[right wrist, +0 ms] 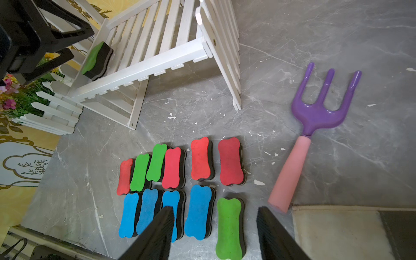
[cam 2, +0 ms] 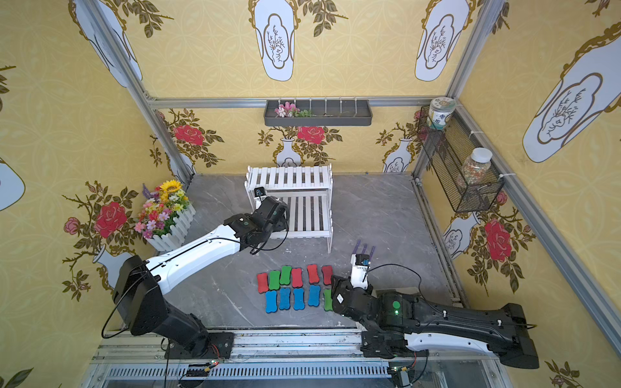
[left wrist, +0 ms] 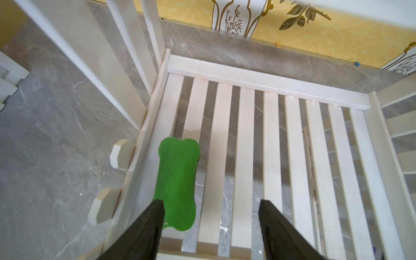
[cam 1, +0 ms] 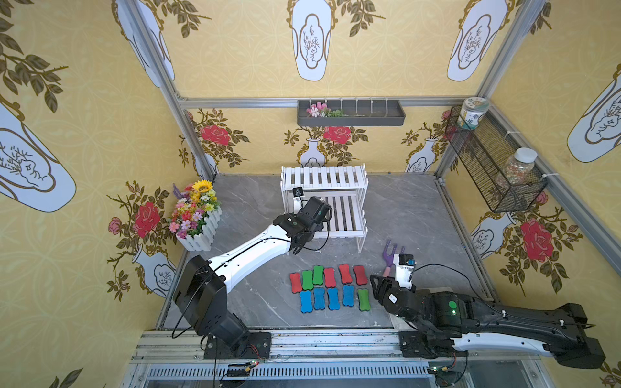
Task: Remove the whiteboard erasers from the shelf
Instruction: Pick up the whiteboard eraser from the shelf.
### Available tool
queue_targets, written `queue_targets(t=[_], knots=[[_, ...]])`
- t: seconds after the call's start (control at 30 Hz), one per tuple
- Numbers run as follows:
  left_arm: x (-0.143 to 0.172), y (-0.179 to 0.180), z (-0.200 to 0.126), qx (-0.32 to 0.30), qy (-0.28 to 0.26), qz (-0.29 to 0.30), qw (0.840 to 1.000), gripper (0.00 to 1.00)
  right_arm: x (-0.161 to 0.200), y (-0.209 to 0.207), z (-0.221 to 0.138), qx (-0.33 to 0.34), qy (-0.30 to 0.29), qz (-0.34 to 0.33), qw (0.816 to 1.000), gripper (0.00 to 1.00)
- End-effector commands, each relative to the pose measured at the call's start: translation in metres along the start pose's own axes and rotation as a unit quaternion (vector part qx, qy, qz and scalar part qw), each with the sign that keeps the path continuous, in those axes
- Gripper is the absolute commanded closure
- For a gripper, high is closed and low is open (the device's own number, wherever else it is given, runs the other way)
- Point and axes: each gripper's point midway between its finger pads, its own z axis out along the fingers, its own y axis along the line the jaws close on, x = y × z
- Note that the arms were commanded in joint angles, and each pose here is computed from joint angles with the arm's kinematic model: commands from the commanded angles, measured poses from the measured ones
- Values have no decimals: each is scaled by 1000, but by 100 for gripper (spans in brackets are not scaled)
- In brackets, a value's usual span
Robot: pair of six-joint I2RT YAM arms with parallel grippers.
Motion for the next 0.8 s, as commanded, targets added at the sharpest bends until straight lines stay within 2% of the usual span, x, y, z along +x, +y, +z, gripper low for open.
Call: queue_targets(t=[0.0, 0.53, 0.77], knots=[[5, 12, 6, -34, 9, 10, 999, 27, -2, -3, 0, 7, -8, 0, 1000, 37], [9, 16, 26, -50, 29, 16, 998, 29, -10, -6, -6, 4, -18, 5, 1000, 36], [16, 19, 36, -56, 41, 19, 997, 34, -11, -9, -8, 6, -20, 4, 1000, 36]])
